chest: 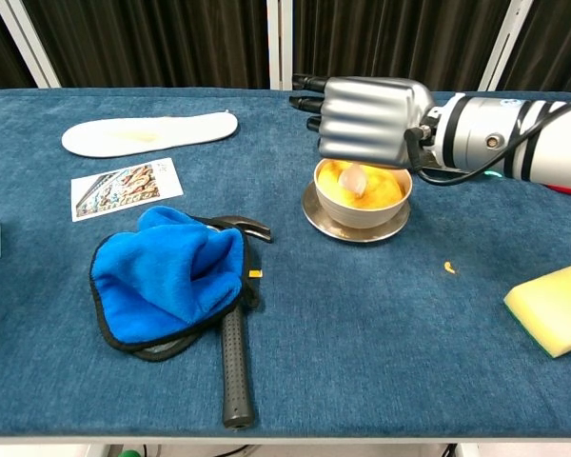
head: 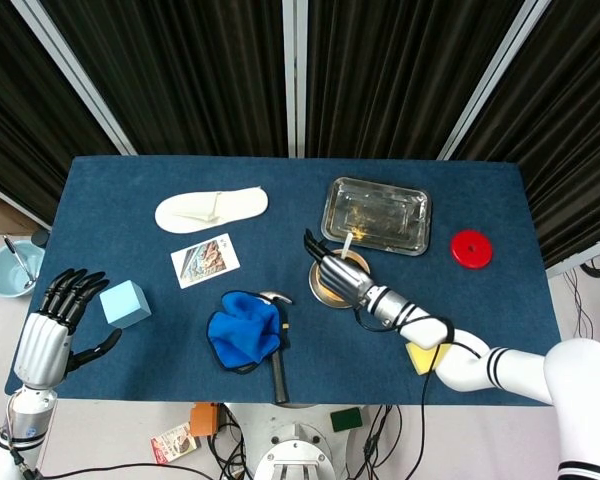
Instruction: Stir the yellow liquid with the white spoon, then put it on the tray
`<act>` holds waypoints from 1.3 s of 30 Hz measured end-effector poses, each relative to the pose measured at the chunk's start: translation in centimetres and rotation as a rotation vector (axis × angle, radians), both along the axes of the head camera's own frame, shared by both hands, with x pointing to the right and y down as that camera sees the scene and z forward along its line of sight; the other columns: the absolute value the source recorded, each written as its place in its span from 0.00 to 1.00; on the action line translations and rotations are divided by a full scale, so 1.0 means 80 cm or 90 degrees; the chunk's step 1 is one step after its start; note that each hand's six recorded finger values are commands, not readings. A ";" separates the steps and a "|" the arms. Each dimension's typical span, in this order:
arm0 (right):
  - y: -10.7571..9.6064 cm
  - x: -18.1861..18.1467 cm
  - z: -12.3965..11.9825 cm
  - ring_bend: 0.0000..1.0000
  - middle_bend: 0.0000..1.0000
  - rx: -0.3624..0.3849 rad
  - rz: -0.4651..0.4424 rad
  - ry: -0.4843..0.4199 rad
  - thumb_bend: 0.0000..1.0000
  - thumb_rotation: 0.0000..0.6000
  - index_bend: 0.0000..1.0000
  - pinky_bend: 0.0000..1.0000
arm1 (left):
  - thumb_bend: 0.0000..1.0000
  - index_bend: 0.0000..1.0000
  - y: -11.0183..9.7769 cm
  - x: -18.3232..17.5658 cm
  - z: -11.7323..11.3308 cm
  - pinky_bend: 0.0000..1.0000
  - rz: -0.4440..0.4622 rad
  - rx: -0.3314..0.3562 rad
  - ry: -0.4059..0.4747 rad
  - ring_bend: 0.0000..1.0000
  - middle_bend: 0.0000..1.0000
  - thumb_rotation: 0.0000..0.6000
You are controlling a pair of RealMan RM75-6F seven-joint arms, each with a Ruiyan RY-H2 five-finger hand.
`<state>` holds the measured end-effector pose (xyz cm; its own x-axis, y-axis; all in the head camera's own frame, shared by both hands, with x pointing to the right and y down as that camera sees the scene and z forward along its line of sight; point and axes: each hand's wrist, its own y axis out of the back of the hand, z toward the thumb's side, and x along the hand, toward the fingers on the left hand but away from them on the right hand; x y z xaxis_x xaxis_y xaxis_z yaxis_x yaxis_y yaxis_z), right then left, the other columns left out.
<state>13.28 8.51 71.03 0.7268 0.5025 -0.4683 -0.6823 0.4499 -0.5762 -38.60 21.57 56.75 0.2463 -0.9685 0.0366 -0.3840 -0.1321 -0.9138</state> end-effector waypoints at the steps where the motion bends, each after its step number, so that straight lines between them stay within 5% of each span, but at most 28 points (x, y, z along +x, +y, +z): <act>1: 0.000 0.002 0.000 0.08 0.31 -0.007 0.013 -0.009 0.48 1.00 0.72 0.08 | 0.17 0.17 0.000 0.000 0.000 0.12 0.001 0.000 0.000 0.11 0.16 1.00; 15: -0.006 0.048 -0.008 0.08 0.31 -0.106 0.243 -0.184 0.48 1.00 0.72 0.08 | 0.17 0.17 -0.007 0.013 0.001 0.12 0.015 0.002 0.005 0.11 0.16 1.00; 24: -0.017 0.079 -0.012 0.08 0.31 -0.110 0.311 -0.248 0.48 1.00 0.72 0.07 | 0.17 0.17 -0.012 0.020 -0.002 0.12 0.023 0.003 0.000 0.11 0.16 1.00; 29: -0.019 0.077 -0.015 0.08 0.31 -0.089 0.272 -0.221 0.48 1.00 0.72 0.07 | 0.17 0.17 -0.012 0.025 -0.003 0.12 0.029 0.001 -0.004 0.11 0.16 1.00; 39: -0.016 0.036 -0.025 0.09 0.33 0.055 -0.004 -0.025 0.48 1.00 0.74 0.07 | 0.17 0.17 -0.010 0.026 -0.003 0.12 0.027 0.000 -0.004 0.11 0.16 1.00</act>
